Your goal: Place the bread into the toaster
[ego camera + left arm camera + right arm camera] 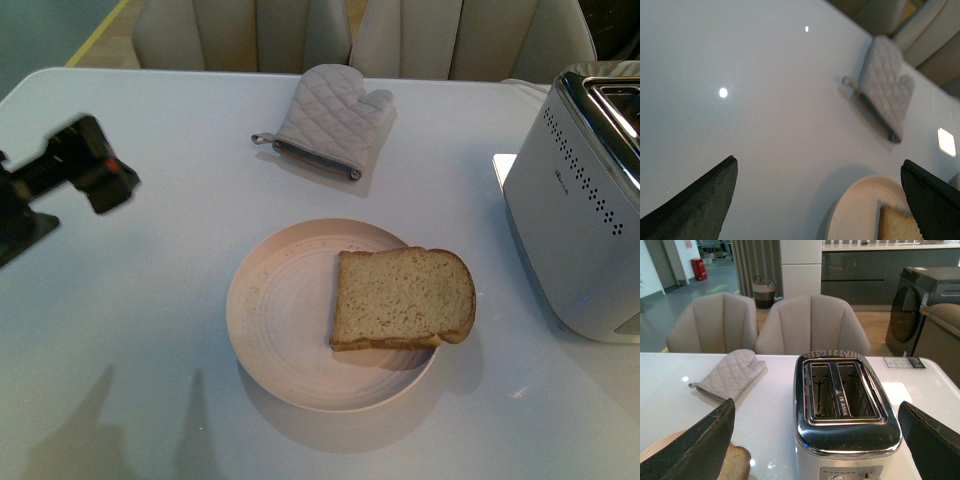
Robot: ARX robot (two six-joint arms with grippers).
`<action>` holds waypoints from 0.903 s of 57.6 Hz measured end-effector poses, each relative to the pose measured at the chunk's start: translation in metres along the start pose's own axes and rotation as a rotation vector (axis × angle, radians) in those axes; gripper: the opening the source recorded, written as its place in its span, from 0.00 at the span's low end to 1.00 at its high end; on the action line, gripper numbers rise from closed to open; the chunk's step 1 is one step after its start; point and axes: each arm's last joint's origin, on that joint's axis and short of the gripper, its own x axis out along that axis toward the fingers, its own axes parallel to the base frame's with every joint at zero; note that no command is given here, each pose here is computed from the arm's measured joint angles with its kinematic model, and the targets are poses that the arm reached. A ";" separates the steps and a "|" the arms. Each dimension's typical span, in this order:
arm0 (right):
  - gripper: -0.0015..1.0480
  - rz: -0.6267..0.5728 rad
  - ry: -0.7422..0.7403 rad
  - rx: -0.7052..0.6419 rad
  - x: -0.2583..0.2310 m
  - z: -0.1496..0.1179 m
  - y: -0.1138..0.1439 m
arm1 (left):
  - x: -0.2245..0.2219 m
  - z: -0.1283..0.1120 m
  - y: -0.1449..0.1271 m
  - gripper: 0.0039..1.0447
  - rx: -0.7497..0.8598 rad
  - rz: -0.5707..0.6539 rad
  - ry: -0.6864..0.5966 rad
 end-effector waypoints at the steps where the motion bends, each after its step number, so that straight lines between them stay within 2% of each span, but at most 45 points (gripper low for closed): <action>1: 0.91 0.000 0.000 0.000 0.000 0.000 0.000 | -0.003 0.003 0.000 0.93 -0.001 -0.002 -0.014; 8: 0.91 0.000 0.000 0.000 0.000 0.000 0.000 | -0.049 0.026 -0.004 0.93 -0.017 -0.064 -0.151; 18: 0.91 0.000 0.000 0.000 0.000 0.000 0.000 | -0.104 0.040 -0.008 0.93 -0.048 -0.119 -0.289; 20: 0.91 0.000 0.000 0.000 0.000 0.000 0.000 | -0.118 0.040 -0.009 0.86 0.034 -0.099 -0.408; 24: 0.91 0.000 0.000 0.000 0.000 0.000 0.000 | -0.131 0.036 -0.010 0.74 0.222 -0.061 -0.526; 28: 0.91 0.000 0.000 0.000 0.000 0.000 0.000 | -0.136 0.028 -0.010 0.62 0.361 -0.028 -0.547; 32: 0.91 0.000 0.000 0.000 0.000 0.000 0.000 | -0.137 0.017 -0.008 0.50 0.433 -0.009 -0.534; 39: 0.91 0.000 0.000 0.000 0.000 0.000 0.000 | -0.141 0.002 -0.008 0.28 0.478 0.032 -0.533; 46: 0.91 0.000 0.000 0.000 0.000 0.000 0.000 | -0.147 -0.009 -0.011 0.04 0.504 0.008 -0.532; 52: 0.91 0.000 0.000 0.000 0.000 0.000 0.000 | -0.151 -0.016 -0.009 0.03 0.506 0.014 -0.531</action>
